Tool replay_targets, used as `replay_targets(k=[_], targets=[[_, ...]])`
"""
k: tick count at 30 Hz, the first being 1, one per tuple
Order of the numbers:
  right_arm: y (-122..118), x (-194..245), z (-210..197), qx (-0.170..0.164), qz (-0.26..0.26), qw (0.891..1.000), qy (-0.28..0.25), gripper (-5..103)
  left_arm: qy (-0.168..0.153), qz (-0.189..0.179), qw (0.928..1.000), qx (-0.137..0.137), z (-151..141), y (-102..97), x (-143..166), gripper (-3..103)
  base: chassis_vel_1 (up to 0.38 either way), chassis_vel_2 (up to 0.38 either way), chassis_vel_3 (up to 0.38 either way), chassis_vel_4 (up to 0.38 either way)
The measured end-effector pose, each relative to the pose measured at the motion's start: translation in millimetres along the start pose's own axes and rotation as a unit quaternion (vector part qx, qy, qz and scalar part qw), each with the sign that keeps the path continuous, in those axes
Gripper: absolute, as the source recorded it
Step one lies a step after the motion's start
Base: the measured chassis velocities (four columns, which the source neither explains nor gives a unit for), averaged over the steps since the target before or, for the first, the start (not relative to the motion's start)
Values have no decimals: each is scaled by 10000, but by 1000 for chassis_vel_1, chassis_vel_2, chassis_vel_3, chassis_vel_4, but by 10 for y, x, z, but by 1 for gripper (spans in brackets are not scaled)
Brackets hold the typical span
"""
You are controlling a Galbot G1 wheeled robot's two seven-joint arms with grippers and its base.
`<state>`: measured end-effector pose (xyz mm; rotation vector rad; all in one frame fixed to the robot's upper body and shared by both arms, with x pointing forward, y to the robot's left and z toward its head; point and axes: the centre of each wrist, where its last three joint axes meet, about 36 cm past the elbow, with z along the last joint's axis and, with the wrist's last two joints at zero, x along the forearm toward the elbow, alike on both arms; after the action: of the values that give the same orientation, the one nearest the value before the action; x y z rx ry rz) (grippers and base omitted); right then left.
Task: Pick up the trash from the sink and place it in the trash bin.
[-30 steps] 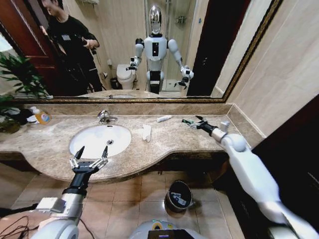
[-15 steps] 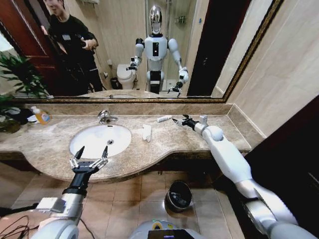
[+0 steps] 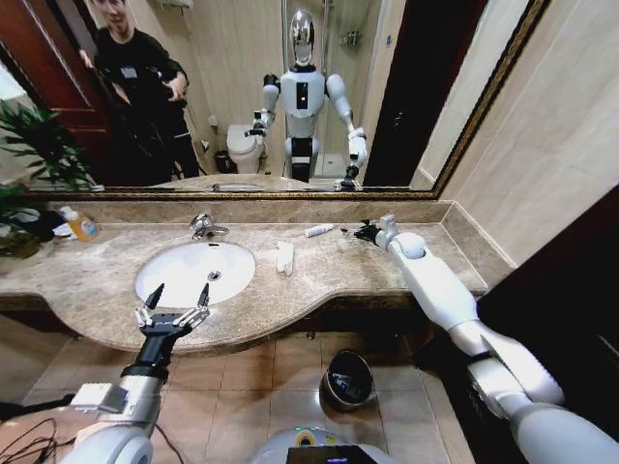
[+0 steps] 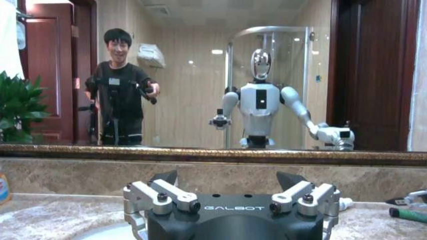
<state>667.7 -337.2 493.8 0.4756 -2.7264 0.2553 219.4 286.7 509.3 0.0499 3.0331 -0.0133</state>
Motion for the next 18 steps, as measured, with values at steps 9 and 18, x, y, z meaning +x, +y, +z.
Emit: replay_targets(k=[9,18], targets=[[-359,79,258,-312,-82,9989,340,100,0,0,10000,0,0,0,0,100,0,0,0,0],[-596,196,372,-324,-59,9994,145,100,0,0,10000,0,0,0,0,100,0,0,0,0]])
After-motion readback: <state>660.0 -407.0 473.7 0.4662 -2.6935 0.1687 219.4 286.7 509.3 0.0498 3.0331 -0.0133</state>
